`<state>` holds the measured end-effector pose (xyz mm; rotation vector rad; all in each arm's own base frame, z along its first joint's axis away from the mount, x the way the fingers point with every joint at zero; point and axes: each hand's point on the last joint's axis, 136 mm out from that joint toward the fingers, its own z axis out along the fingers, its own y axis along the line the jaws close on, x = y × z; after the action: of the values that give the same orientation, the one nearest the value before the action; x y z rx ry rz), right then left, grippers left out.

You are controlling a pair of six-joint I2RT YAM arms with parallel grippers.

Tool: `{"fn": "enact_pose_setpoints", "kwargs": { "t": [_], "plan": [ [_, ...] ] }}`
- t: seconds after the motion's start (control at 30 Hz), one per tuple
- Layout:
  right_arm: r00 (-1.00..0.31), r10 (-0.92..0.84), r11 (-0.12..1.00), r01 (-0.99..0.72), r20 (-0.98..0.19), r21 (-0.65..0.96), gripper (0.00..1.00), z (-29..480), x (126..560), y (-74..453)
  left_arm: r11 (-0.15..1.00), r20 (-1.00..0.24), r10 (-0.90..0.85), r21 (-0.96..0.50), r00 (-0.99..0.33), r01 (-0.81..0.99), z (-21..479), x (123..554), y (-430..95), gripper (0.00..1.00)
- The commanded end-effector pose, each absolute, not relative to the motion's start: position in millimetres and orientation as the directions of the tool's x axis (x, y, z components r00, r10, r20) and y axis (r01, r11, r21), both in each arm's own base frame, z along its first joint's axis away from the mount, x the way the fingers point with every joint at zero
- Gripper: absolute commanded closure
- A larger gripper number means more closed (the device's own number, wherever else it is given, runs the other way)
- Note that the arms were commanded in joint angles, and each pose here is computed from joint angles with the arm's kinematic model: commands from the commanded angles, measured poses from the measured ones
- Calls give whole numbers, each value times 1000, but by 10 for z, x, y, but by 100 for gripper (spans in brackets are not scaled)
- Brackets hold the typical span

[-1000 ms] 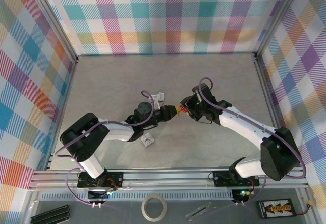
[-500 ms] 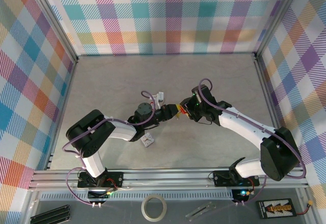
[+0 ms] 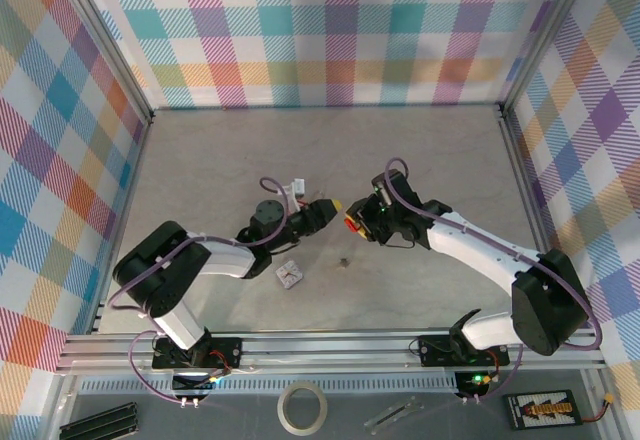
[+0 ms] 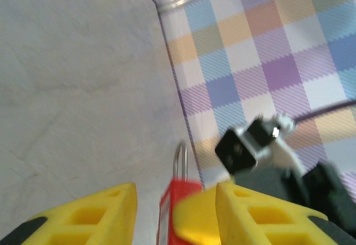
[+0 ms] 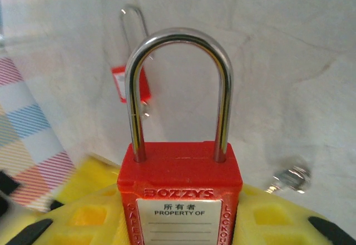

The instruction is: Unlock with the key

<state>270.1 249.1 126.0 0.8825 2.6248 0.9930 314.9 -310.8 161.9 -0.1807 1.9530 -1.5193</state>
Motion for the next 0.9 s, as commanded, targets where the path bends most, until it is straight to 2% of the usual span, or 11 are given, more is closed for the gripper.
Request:
{"fn": "enact_pose_setpoints", "kwargs": {
  "t": [0.0, 0.13, 0.23, 0.4, 0.5, 0.53, 0.57, 0.67, 0.7, 0.77, 0.87],
  "plan": [
    [-849, 528, 681, 411, -17, 606, 83, 1309, 2566, 2432, 371, -468, -454, -873, -758, 317, 1858, 3118, -2989, 56],
    [-908, 410, 835, 336, -85, 435, 81, 1147, 2498, 2270, 481, -551, -352, -800, -757, 359, 1980, 2947, -2889, 48],
    [-941, 330, 914, 297, -80, 277, 80, 909, 2421, 2113, 596, -606, -279, -718, -745, 360, 2029, 2855, -2706, 42],
    [-969, 245, 969, 243, -38, 48, 74, 532, 2357, 1867, 650, -633, -241, -668, -736, 362, 2155, 2737, -2509, 32],
    [-972, 233, 972, 233, -6, 13, 73, 353, 2341, 1862, 665, -630, -250, -664, -735, 343, 2168, 2726, -2425, 30],
    [-972, 235, 972, 235, -2, 13, 70, 334, 2348, 1867, 667, -629, -252, -664, -735, 339, 2171, 2720, -2410, 29],
    [-973, 230, 973, 230, -8, 7, 63, 332, 2365, 1865, 667, -631, -257, -664, -732, 339, 2190, 2717, -2393, 28],
    [-980, 201, 980, 201, -16, 5, 36, 390, 2400, 1881, 679, -635, -266, -658, -726, 327, 2217, 2703, -2322, 23],
    [-982, 188, 982, 188, -19, 6, 31, 419, 2405, 1884, 684, -637, -269, -654, -722, 323, 2227, 2704, -2295, 21],
    [-986, 161, 987, 161, -37, 15, 23, 507, 2416, 1888, 695, -637, -274, -649, -721, 310, 2231, 2699, -2228, 18],
    [-994, 83, 995, 78, -77, 64, 20, 679, 2404, 2013, 699, -636, -284, -650, -718, 299, 2263, 2686, -2150, 14]
  ]
}}
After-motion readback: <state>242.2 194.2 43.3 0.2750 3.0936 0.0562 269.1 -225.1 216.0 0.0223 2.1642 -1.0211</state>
